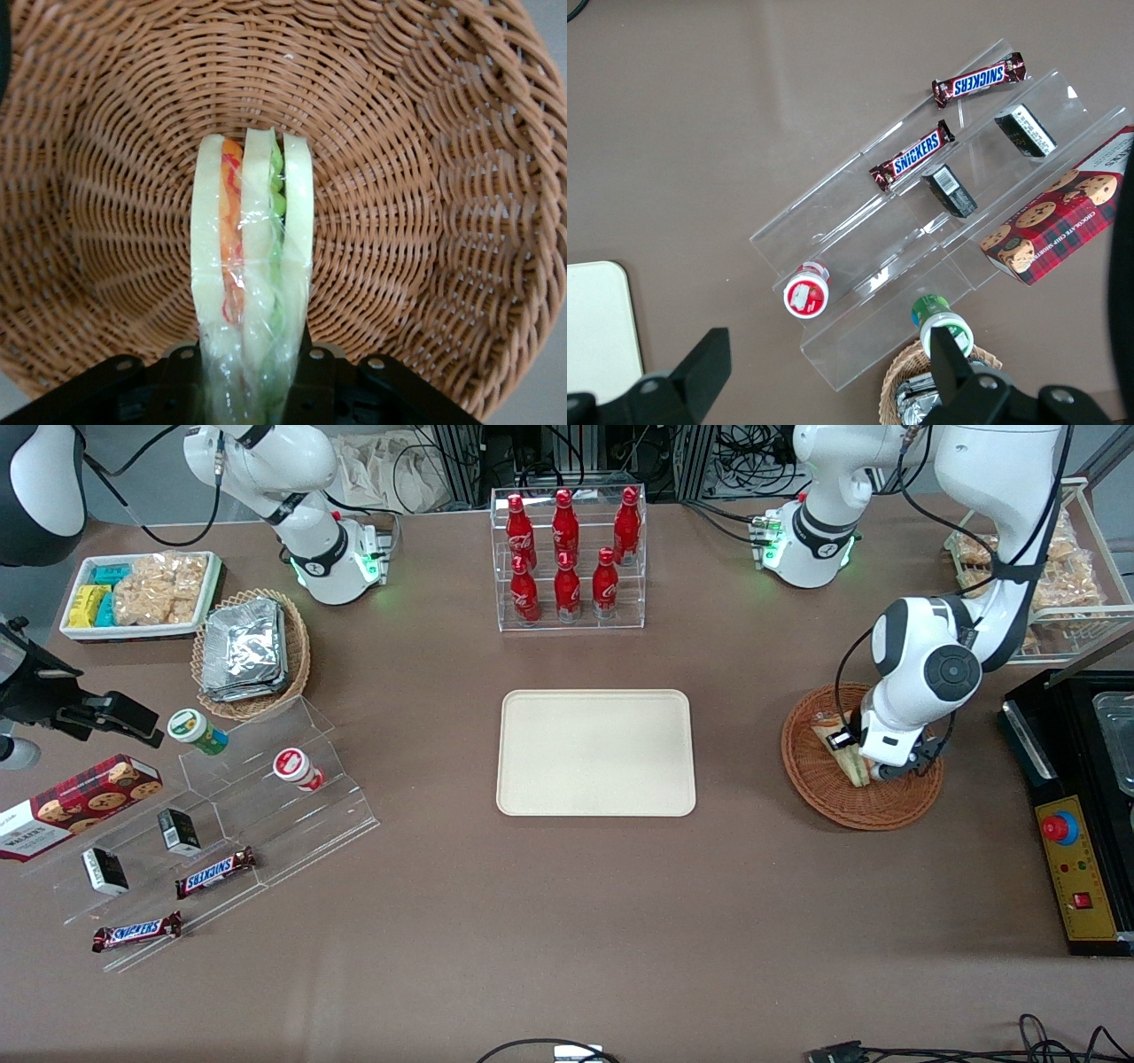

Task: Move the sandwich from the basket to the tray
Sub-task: 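Close the left gripper on the sandwich and lift it up, then carry the held sandwich over the cream tray with the left gripper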

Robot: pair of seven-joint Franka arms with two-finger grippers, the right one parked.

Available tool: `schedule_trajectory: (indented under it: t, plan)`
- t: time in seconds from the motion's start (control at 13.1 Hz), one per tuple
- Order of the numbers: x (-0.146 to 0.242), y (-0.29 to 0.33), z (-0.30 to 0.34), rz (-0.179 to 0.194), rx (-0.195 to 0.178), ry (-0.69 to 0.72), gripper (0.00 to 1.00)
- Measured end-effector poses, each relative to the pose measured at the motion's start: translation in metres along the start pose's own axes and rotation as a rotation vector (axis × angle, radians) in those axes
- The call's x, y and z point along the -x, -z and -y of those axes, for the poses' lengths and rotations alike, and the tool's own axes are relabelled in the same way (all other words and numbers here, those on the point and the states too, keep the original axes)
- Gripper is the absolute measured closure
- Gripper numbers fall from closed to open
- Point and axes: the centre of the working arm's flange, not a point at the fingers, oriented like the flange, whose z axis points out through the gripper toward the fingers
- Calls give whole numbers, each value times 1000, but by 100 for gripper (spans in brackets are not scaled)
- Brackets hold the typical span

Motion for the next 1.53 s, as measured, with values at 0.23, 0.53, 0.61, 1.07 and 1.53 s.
schedule_trajectory:
  t: [0.23, 0.53, 0.61, 1.07, 1.53]
  plan:
    - [2, 70, 6, 4, -13, 3, 81]
    - [11, 224, 16, 21, 11, -67, 81]
    - [11, 258, 17, 26, 20, -93, 81]
    - [4, 369, -12, 41, 13, -318, 81]
    - [96, 366, -213, 45, -21, -392, 81]
